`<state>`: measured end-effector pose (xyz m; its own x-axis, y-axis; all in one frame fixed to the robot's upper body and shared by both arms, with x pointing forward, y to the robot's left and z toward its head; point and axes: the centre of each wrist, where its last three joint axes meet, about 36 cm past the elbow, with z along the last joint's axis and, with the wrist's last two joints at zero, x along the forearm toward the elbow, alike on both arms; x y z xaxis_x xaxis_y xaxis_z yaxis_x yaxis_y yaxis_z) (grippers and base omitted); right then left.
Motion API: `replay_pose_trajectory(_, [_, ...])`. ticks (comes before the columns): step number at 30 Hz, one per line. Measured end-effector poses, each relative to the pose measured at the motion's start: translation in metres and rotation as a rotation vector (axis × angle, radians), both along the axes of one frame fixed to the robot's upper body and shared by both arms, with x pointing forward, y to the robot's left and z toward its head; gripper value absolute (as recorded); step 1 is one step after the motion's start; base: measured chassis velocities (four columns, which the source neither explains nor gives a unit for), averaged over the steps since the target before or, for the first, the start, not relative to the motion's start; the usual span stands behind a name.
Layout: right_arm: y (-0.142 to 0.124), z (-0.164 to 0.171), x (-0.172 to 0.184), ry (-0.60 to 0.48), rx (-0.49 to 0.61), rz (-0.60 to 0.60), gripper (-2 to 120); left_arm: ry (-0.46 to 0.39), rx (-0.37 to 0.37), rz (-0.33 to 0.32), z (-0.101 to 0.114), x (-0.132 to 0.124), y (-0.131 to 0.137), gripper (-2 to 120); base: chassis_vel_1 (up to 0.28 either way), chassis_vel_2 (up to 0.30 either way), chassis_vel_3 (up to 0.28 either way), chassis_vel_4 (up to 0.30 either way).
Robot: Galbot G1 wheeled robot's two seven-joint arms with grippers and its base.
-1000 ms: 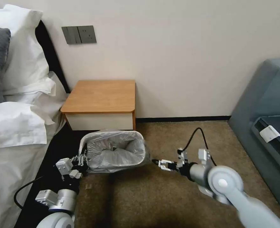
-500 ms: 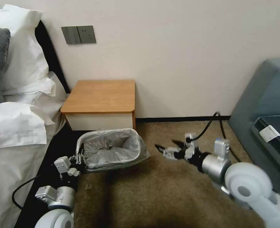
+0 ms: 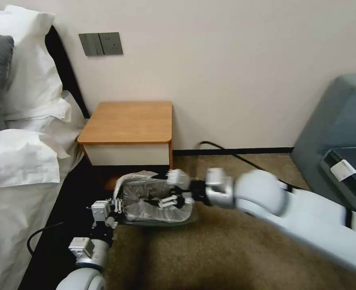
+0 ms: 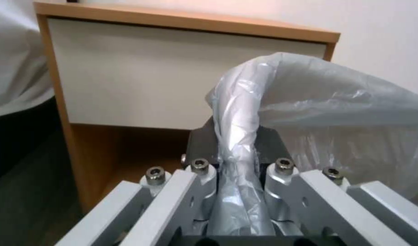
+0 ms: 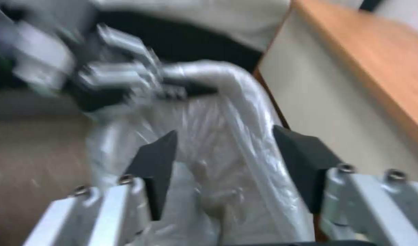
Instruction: Pick up the garbage bag from the table and place it over the trash can.
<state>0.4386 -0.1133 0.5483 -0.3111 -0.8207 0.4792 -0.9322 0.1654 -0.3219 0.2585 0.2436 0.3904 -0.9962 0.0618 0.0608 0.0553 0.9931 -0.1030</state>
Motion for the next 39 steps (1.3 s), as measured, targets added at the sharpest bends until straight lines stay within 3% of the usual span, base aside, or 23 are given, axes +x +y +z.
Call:
replay_pose_trajectory(6, [0.022,-0.007,-0.002,0.012,-0.075,0.017,34,0.007,-0.034,0.037,0.002,0.002,-0.006,9,0.000,0.000,0.000,0.000])
replay_pose_trajectory(8, [0.024,-0.008,-0.002,0.011,-0.078,0.017,30,0.009,-0.038,0.043,0.002,0.002,-0.005,9,0.000,0.000,0.000,0.000])
replay_pose_trajectory(15, [0.038,-0.019,0.002,0.028,-0.074,-0.027,1,0.004,-0.072,0.067,0.009,0.001,-0.002,9,0.000,0.000,0.000,0.000])
replay_pose_trajectory(26, [0.046,-0.028,0.000,0.059,-0.081,-0.083,0,-0.005,-0.101,0.057,0.014,0.000,-0.003,9,0.000,0.000,0.000,0.000])
replay_pose_trajectory(31, [0.053,-0.038,-0.002,0.097,-0.089,-0.163,0,-0.016,-0.104,0.026,0.017,-0.002,-0.005,9,0.000,0.000,0.000,0.000])
replay_pose_trajectory(39, [0.057,-0.063,0.007,0.085,-0.145,-0.224,0,-0.051,-0.075,-0.009,0.024,-0.005,-0.010,9,0.000,0.000,0.000,0.000])
